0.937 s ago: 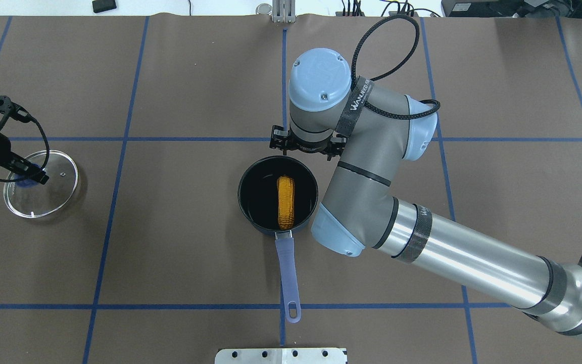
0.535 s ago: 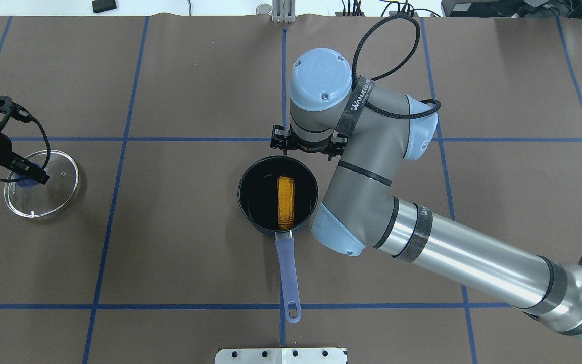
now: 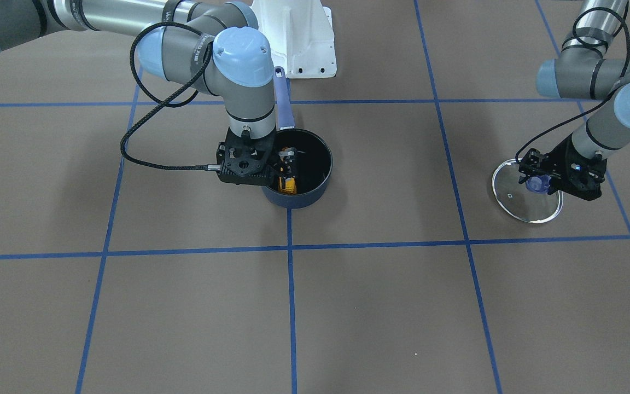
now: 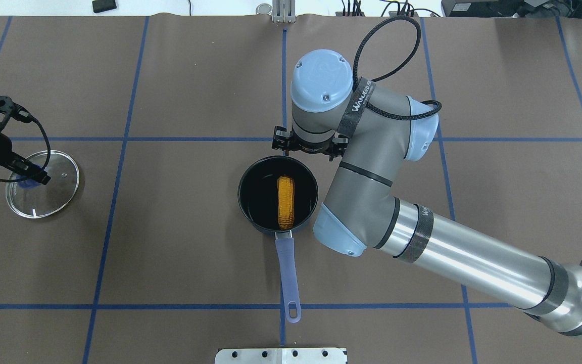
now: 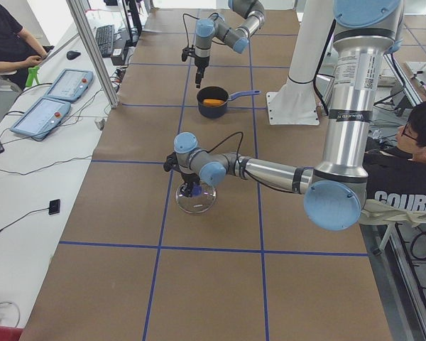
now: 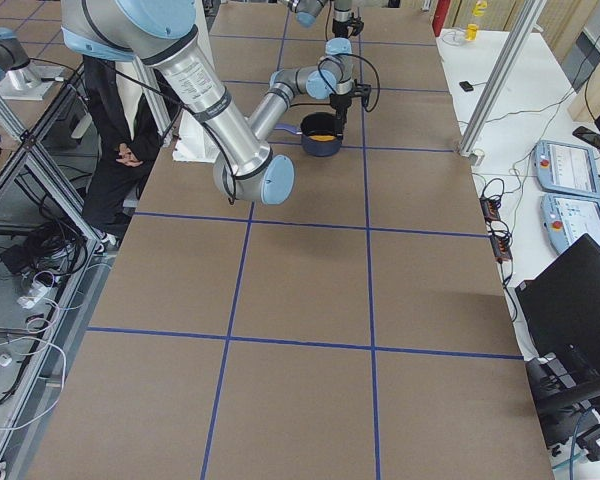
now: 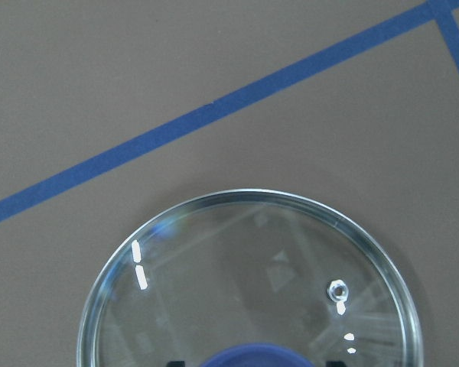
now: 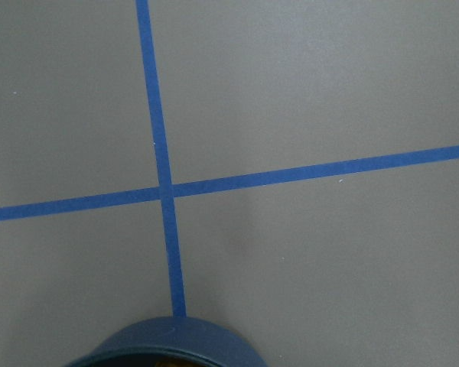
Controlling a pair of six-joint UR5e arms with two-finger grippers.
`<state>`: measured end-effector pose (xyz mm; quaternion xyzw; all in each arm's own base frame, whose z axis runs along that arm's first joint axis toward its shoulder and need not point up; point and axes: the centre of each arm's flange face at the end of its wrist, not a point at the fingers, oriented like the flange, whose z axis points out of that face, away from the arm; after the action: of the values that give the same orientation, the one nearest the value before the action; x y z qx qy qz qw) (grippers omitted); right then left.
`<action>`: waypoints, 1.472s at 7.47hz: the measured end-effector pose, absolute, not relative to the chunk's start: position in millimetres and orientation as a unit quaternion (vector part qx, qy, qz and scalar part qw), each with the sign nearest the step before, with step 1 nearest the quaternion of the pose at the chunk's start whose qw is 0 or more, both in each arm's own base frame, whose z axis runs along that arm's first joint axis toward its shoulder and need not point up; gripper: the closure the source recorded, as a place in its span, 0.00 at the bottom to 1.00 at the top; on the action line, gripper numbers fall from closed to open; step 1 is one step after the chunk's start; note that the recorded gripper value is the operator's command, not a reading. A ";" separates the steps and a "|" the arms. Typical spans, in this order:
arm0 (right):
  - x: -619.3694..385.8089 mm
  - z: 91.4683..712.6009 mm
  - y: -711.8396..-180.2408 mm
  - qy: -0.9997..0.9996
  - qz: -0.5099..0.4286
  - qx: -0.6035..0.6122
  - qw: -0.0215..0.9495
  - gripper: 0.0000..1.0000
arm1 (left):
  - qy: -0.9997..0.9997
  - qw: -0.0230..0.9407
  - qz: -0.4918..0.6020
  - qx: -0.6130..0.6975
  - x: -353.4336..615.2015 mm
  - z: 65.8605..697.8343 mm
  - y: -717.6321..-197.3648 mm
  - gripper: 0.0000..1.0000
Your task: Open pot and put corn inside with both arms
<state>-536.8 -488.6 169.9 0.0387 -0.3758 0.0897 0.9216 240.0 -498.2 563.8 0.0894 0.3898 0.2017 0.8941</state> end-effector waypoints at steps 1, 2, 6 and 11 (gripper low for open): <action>-535.5 170.2 -490.0 -0.376 0.089 0.040 0.922 0.00 | 0.391 0.893 0.202 0.090 240.4 562.3 -498.6 0.03; -529.7 169.8 -495.4 -0.378 0.089 0.039 0.921 0.00 | 0.394 0.891 0.203 0.091 241.4 558.3 -499.3 0.03; -380.9 233.5 -601.4 -0.392 0.033 0.027 0.919 0.00 | 0.429 0.875 0.206 0.083 176.4 522.8 -548.3 0.02; -130.6 414.7 -645.0 -0.382 -0.032 0.058 0.922 0.00 | 0.393 0.875 0.260 0.114 -14.2 561.7 -607.0 0.02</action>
<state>-130.6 -645.0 414.7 0.0582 -0.3817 -0.0320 0.9219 -14.2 -607.0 561.7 0.1140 0.3930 0.2597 0.8747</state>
